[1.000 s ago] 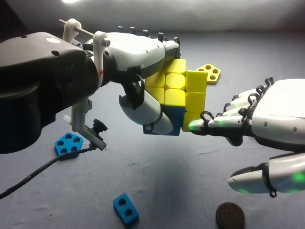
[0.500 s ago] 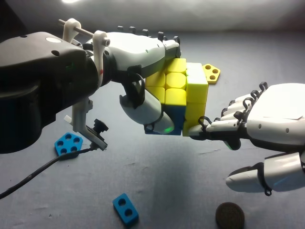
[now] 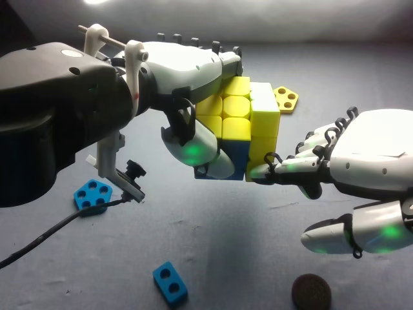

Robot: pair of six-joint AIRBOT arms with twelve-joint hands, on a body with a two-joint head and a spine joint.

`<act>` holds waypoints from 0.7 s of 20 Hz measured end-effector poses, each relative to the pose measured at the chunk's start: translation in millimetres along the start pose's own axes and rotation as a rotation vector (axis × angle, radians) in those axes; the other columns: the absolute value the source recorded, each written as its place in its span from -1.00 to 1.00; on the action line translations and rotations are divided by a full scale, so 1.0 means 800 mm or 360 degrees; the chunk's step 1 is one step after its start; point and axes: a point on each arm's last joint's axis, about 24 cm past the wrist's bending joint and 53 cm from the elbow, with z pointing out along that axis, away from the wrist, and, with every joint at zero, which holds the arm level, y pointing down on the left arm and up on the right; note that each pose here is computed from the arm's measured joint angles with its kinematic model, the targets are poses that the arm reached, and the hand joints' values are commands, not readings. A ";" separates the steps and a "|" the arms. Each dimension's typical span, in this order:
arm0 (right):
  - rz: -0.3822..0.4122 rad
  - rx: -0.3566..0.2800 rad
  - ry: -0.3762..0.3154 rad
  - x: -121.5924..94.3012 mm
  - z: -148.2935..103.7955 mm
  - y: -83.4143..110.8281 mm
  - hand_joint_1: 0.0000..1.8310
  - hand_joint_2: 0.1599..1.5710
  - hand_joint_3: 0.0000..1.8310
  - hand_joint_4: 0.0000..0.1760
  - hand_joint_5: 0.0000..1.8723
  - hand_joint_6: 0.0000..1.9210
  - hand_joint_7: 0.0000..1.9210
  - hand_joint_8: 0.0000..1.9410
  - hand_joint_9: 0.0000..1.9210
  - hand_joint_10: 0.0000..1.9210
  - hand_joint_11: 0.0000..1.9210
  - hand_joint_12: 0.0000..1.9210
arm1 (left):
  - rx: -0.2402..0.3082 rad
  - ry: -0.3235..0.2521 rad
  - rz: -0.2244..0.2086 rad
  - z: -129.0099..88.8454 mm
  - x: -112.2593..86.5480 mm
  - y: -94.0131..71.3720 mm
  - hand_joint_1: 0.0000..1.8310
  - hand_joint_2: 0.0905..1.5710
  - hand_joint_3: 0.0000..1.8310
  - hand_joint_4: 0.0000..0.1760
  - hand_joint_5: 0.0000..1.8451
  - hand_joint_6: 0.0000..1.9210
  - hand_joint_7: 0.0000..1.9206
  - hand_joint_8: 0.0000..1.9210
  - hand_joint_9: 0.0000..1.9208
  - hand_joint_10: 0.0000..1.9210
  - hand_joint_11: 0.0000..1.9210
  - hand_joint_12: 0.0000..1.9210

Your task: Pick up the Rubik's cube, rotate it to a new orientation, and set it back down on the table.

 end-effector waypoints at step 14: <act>0.0002 0.0040 0.0031 0.006 0.010 -0.016 -0.84 0.56 -1.00 -1.00 -0.83 -1.00 -0.57 0.42 -0.63 0.91 -0.58 1.00 | -0.0002 -0.0002 -0.0003 0.000 0.000 0.000 0.03 0.86 -1.00 -0.62 -0.56 0.95 -0.56 0.96 -0.65 1.00 -0.58 1.00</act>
